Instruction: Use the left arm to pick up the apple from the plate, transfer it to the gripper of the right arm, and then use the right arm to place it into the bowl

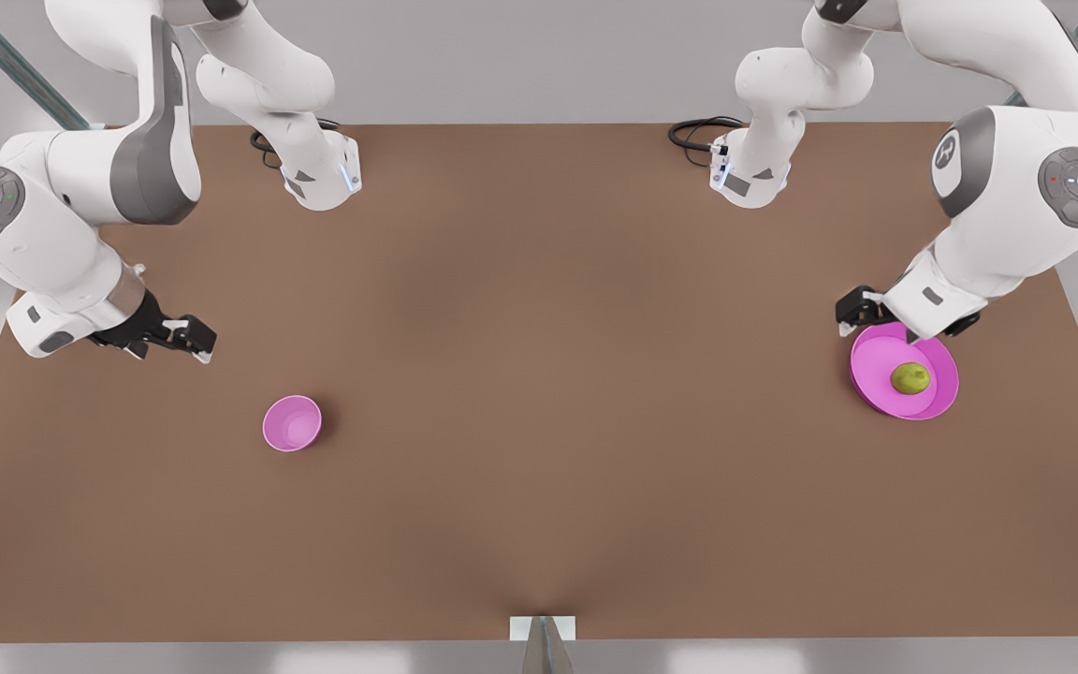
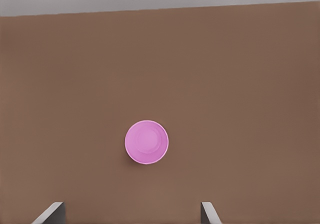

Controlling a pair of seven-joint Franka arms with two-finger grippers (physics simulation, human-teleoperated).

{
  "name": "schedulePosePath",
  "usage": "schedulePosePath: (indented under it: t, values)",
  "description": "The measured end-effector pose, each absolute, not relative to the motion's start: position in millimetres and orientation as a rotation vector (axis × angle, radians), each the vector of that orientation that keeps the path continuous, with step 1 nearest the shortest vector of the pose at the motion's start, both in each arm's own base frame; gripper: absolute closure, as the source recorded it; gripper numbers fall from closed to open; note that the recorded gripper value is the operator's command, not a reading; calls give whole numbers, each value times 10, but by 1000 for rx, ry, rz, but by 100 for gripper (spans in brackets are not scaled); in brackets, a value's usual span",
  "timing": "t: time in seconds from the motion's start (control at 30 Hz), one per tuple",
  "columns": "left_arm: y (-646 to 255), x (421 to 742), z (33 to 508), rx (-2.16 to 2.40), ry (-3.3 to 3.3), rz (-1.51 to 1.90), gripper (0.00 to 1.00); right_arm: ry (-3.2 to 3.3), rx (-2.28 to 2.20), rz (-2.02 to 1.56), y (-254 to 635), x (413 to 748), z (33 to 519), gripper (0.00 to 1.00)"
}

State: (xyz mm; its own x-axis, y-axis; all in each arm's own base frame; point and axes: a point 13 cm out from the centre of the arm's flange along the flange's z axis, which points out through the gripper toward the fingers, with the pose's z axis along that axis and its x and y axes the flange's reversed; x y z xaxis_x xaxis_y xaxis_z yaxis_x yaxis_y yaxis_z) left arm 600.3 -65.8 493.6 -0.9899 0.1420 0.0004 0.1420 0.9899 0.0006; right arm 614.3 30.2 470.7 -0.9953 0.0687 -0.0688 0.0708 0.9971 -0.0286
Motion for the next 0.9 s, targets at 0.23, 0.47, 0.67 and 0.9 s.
schedulePosePath:
  t: [0.23,0.47,0.67,0.9]
  values:
    - [524,5924,3714,45,-2980,62,0,3060,148,-44,307,6166,4714,0]
    - [1584,5731,2261,106,-2963,132,0,3060,174,-43,309,6185,4679,0]
    - [2218,5361,1551,67,-3030,53,0,3056,188,-40,317,6236,4619,0]
    - [2646,5310,932,-45,-3083,12,0,3048,201,-39,312,6257,4617,0]
